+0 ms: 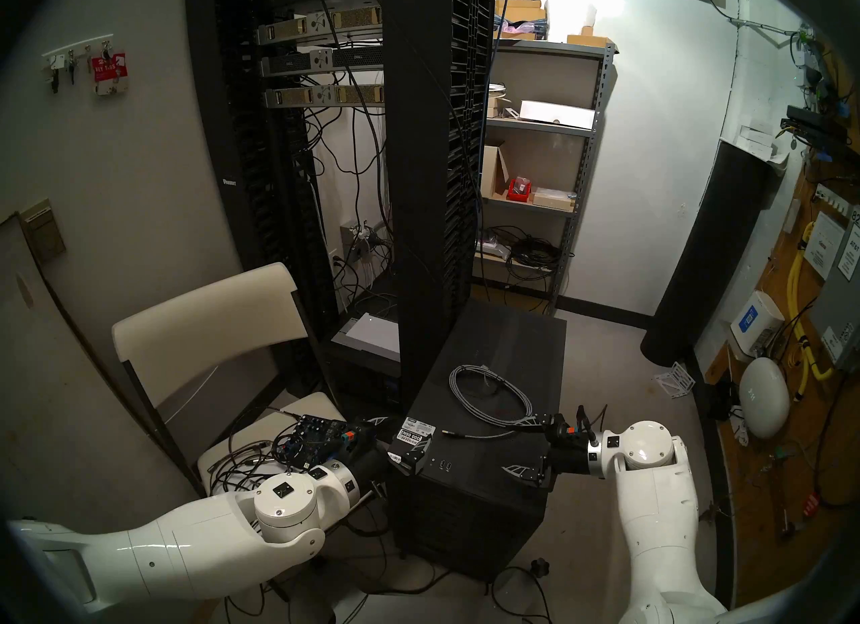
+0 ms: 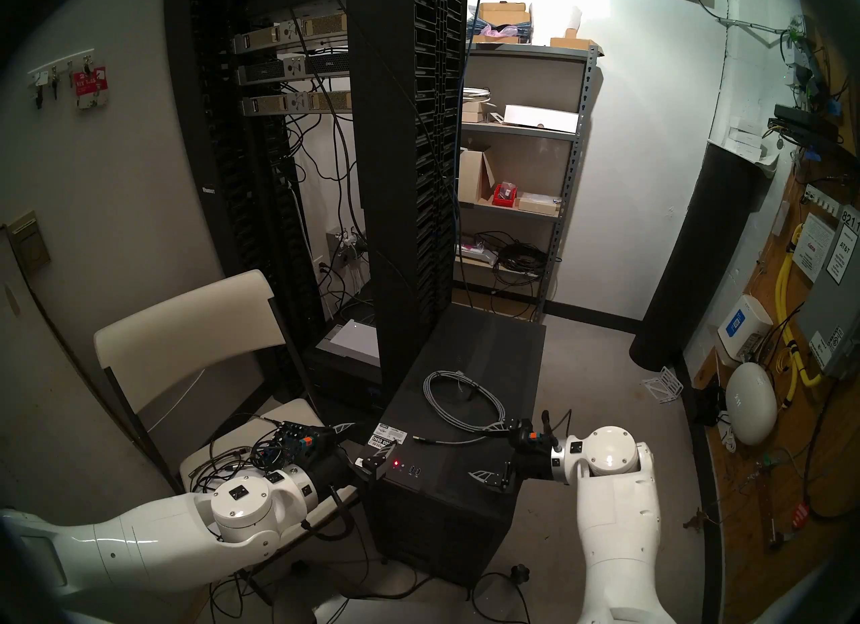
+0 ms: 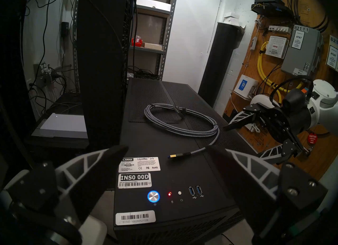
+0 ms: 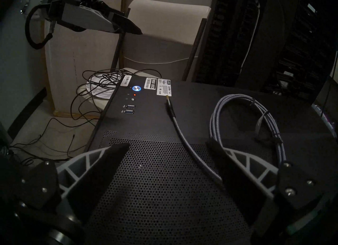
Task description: Insert the cable into the workstation's USB slot
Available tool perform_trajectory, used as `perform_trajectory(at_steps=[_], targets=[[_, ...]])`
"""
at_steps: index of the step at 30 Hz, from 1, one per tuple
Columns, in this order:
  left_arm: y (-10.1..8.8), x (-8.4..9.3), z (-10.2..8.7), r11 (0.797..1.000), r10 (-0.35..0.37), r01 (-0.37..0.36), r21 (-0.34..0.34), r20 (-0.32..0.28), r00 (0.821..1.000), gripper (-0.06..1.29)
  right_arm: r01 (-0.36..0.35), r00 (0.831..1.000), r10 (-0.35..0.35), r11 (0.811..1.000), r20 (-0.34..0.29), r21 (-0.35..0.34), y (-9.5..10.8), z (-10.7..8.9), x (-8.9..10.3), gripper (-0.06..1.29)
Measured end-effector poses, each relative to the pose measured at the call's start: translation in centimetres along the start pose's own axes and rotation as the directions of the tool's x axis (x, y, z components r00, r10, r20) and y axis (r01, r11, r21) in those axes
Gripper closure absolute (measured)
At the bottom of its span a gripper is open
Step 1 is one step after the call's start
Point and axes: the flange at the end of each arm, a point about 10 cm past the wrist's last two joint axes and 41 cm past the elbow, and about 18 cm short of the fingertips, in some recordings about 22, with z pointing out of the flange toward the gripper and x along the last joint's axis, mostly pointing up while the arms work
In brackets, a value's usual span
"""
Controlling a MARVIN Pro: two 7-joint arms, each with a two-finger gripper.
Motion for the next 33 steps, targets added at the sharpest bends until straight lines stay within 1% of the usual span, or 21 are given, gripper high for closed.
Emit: perform_trajectory(at_steps=[4, 6, 12, 18, 20, 23, 26, 29, 33], targets=[[0.0, 0.0, 0.0, 1.000, 0.000, 0.000, 0.000, 0.000, 1.000, 0.01, -0.001, 1.000, 0.001, 1.000, -0.005, 0.026, 0.7, 0.6, 0.5, 0.03], [0.0, 0.0, 0.0, 1.000, 0.000, 0.000, 0.000, 0.000, 1.000, 0.01, -0.003, 1.000, 0.003, 0.999, -0.007, 0.035, 1.0, 1.0, 0.7, 0.01], [0.0, 0.0, 0.0, 1.000, 0.000, 0.000, 0.000, 0.000, 1.000, 0.01, -0.008, 1.000, 0.008, 0.998, -0.007, 0.060, 2.0, 2.5, 1.0, 0.01], [0.0, 0.0, 0.0, 1.000, 0.000, 0.000, 0.000, 0.001, 1.000, 0.01, 0.012, 1.000, -0.014, 0.996, 0.017, 0.089, 2.8, 3.8, 1.2, 0.01], [0.0, 0.0, 0.0, 1.000, 0.000, 0.000, 0.000, 0.001, 1.000, 0.01, 0.022, 0.999, -0.025, 0.994, 0.029, 0.103, 3.1, 4.2, 1.3, 0.04], [0.0, 0.0, 0.0, 1.000, 0.000, 0.000, 0.000, 0.001, 1.000, 0.01, 0.036, 0.998, -0.042, 0.991, 0.046, 0.125, 3.4, 4.9, 1.5, 0.13], [0.0, 0.0, 0.0, 1.000, 0.000, 0.000, 0.000, 0.001, 1.000, 0.01, 0.050, 0.997, -0.059, 0.988, 0.058, 0.145, 3.7, 5.5, 1.6, 0.29], [0.0, 0.0, 0.0, 1.000, 0.000, 0.000, 0.000, 0.001, 1.000, 0.01, 0.059, 0.995, -0.070, 0.986, 0.064, 0.159, 3.9, 6.0, 1.8, 0.34], [0.0, 0.0, 0.0, 1.000, 0.000, 0.000, 0.000, 0.001, 1.000, 0.01, 0.069, 0.994, -0.082, 0.982, 0.070, 0.174, 4.0, 6.7, 1.9, 0.32]])
